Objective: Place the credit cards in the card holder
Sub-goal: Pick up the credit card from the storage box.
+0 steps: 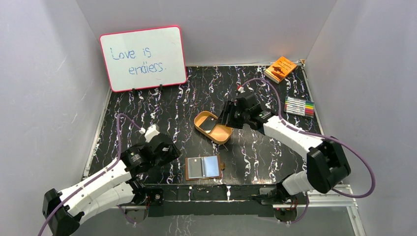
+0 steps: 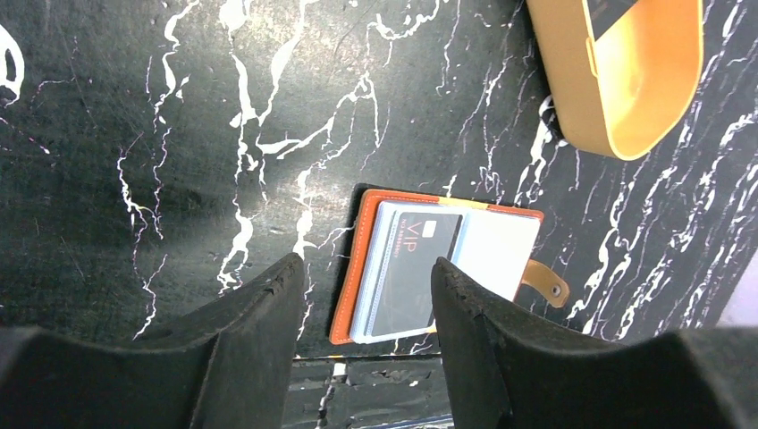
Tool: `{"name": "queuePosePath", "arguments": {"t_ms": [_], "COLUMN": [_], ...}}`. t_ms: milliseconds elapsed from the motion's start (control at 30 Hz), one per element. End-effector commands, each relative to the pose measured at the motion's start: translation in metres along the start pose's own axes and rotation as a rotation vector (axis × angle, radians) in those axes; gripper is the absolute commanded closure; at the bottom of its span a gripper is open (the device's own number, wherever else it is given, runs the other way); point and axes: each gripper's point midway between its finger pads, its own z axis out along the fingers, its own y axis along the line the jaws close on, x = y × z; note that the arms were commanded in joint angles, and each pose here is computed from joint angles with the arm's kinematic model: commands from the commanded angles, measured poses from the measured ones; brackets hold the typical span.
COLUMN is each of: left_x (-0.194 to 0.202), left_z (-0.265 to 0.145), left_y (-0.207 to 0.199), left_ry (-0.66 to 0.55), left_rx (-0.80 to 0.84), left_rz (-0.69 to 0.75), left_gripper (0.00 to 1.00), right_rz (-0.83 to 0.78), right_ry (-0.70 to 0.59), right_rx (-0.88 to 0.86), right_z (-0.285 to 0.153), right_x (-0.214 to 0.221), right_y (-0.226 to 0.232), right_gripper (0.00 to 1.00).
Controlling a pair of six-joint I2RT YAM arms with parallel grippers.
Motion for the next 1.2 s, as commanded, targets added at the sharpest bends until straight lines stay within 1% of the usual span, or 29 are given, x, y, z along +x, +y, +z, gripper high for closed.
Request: {"name": "queuePosePath", "arguments": {"t_ms": [0, 267, 367, 633, 800, 1033, 1067, 1167], "left_x": [-0.008, -0.005, -0.003, 0.001, 0.002, 0.003, 0.004, 0.004], "left_z": [-0.003, -0.003, -0.002, -0.002, -0.002, -0.001, 0.0, 0.0], "left_y": [0.005, 0.018, 0.023, 0.027, 0.031, 0.032, 0.032, 0.032], "left_ry": [-0.043, -0.046, -0.042, -0.037, -0.036, -0.037, -0.036, -0.033], "left_rx": [-0.002, -0.04, -0.059, -0.045, -0.054, -0.052, -0.053, -0.057], "left_rz": [0.0, -0.042, -0.053, -0.071, -0.072, -0.077, -0.077, -0.074], "left_gripper": [0.47, 0.45, 0.44, 0.44, 0.44, 0.44, 0.44, 0.44], "right_rz": [0.116, 0.322, 0.353, 0.394, 0.403, 0.401, 0.398, 0.399], "right_ry": [-0.037, -0.041, -0.047, 0.028, 0.047, 0.054, 0.035, 0.033], "right_rx": [-0.126, -0.01, 0.028, 0.097, 0.117, 0.128, 0.147, 0.151], "right_z": [0.019, 0.06, 0.072, 0.104, 0.113, 0.111, 0.111, 0.11], "right_x": [-0.01, -0.006, -0.005, 0.013, 0.022, 0.03, 0.029, 0.032], "right_y": [0.029, 0.009, 0.006, 0.003, -0.003, -0.012, -0.017, -0.021], "right_gripper": [0.34, 0.33, 0.32, 0.34, 0.38, 0.51, 0.53, 0.57]}}
